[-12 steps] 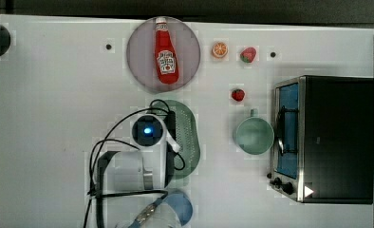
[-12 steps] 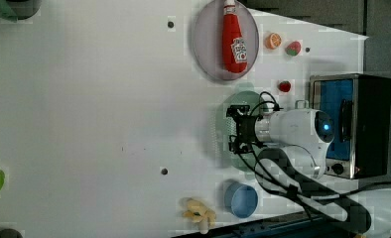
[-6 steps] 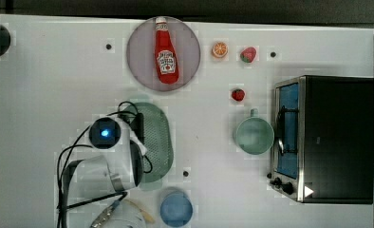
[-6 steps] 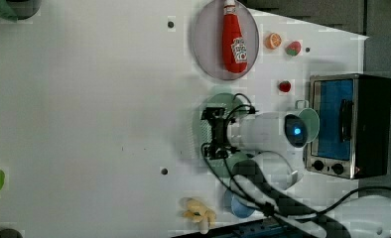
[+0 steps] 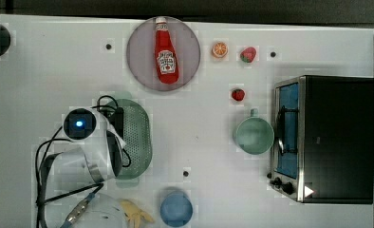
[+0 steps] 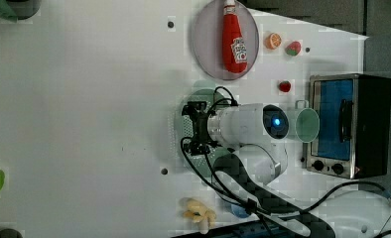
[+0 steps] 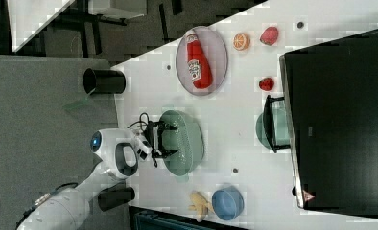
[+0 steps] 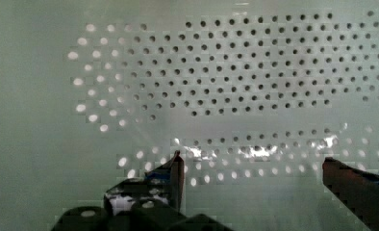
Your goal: Drag strainer right to left.
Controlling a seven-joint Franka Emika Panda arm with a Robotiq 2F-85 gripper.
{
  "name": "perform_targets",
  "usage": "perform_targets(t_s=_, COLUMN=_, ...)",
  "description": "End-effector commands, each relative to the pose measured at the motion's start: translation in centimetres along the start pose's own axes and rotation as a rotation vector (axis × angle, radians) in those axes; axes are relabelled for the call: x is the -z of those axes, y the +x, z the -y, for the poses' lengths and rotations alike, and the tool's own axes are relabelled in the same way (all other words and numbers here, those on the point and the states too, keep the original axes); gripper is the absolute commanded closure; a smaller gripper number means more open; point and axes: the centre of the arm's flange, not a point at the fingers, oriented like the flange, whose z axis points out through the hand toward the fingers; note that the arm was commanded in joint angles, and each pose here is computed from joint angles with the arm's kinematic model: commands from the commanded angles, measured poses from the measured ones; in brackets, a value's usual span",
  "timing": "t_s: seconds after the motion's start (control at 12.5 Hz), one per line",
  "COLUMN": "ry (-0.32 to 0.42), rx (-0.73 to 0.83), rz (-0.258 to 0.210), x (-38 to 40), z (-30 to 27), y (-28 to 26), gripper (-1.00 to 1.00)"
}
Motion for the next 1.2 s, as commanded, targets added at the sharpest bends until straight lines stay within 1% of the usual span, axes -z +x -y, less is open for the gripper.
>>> perform_targets(t_s=0.08, ry=0.01, rx=-0.014, rz=0.029, x=0.6, z=0.9, y=-3.9, gripper=-1.0)
perform_targets(t_s=0.24, ry=0.014, rx=-0.007, rz=0.04, x=0.5, z=1.3, y=-5.5, gripper=-1.0)
perform_targets(t_s=0.64, ry=0.023, rx=-0.059, rz=0.071, x=0.2, z=1.6, y=-9.6, gripper=-1.0)
perform_targets(t_s=0.88, ry=0.023, rx=-0.07, rz=0.077, x=-0.3, z=1.4, y=-11.7, gripper=-1.0)
perform_targets(t_s=1.2, ry=0.022, rx=-0.04, rz=0.081, x=-0.8, z=0.8, y=-13.9, gripper=-1.0)
